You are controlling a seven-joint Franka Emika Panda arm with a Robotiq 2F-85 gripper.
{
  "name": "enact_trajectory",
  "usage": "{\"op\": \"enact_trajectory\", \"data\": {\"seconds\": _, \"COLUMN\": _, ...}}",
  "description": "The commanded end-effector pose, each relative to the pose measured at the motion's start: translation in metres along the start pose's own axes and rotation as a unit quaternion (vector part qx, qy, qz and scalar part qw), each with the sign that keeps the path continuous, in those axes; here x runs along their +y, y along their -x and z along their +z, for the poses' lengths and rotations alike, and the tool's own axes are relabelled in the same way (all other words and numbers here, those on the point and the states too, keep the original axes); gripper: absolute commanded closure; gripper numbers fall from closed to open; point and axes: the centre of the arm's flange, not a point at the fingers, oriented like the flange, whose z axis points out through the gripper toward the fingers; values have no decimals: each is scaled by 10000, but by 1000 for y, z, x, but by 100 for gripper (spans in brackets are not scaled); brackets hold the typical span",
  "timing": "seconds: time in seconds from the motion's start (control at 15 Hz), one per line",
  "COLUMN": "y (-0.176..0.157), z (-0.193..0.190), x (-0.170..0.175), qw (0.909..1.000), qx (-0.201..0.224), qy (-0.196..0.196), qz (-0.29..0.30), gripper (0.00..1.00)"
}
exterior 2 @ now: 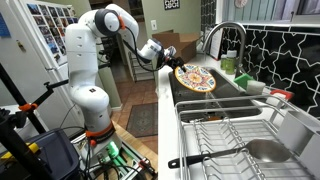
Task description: Pick up the plate, rinse the plate with water, put the plate back on the dish rack
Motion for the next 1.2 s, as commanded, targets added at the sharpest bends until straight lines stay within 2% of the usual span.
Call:
{"op": "enact_trajectory", "data": {"seconds": 0.0, "y": 25, "z": 2, "x": 22, "qw": 9986, "qx": 8, "qy": -279, "qz": -448, "gripper": 97}}
{"op": "enact_trajectory", "data": {"seconds": 0.27, "y": 45, "z": 2, "x": 41, "qw": 9958, "qx": -55, "qy": -288, "qz": -872, "gripper": 97}}
{"op": "enact_trajectory", "data": {"seconds": 0.47, "y": 59, "z": -2, "x": 54, "qw": 9922, "qx": 14, "qy": -434, "qz": -1173, "gripper": 97}}
{"op": "enact_trajectory", "data": {"seconds": 0.73, "y": 79, "z": -4, "x": 71, "qw": 9871, "qx": -108, "qy": -593, "qz": -1485, "gripper": 97}}
{"op": "enact_trajectory", "data": {"seconds": 1.0, "y": 100, "z": 0, "x": 96, "qw": 9870, "qx": -153, "qy": -755, "qz": -1408, "gripper": 97}}
{"op": "enact_trajectory", "data": {"seconds": 1.13, "y": 111, "z": 3, "x": 114, "qw": 9882, "qx": -218, "qy": -954, "qz": -1178, "gripper": 97}}
